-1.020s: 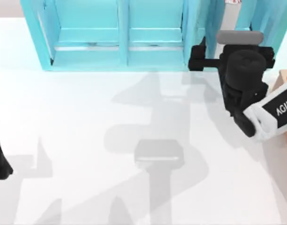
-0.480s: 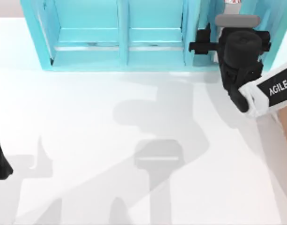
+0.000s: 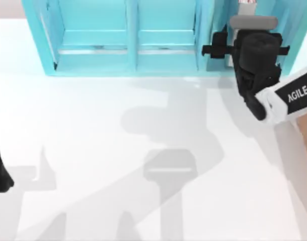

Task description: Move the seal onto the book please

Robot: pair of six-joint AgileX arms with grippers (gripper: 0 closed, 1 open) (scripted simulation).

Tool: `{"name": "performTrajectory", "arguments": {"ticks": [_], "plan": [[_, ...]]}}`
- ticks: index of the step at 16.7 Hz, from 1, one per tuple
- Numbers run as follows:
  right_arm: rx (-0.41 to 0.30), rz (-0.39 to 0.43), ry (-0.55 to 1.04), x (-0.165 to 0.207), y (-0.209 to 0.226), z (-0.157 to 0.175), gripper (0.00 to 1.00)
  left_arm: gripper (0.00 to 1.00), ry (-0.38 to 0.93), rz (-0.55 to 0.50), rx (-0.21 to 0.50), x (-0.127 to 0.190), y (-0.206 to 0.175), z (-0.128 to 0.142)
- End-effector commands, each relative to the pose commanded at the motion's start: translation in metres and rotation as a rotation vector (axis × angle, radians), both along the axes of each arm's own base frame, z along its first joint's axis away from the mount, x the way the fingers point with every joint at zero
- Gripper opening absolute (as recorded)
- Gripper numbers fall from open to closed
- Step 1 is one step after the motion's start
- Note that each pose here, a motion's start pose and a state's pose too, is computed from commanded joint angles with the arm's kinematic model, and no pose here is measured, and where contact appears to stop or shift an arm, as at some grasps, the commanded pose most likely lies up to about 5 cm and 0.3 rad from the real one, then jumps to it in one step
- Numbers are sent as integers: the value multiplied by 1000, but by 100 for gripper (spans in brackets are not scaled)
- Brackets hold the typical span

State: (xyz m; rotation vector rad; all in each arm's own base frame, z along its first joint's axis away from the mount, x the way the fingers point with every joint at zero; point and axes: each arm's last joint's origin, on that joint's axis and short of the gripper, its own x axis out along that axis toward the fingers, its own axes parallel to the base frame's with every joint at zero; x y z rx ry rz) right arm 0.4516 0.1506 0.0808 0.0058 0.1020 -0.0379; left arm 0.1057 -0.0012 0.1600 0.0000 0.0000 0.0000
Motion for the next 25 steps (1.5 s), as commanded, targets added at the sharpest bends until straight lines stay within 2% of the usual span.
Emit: {"name": "performTrajectory", "arguments": {"ticks": [7,18,21,25], "plan": [[0,0,0,0,0,0,2,100,0,0,0,0,0,0],[1,2,-1,-2,2,4,0,100,0,0,0,0,0,0],[-2,7,-1,-14,11,32,0,100,0,0,0,0,0,0],[0,8,-19,-55,22,101,0,100,0,0,0,0,0,0]]}}
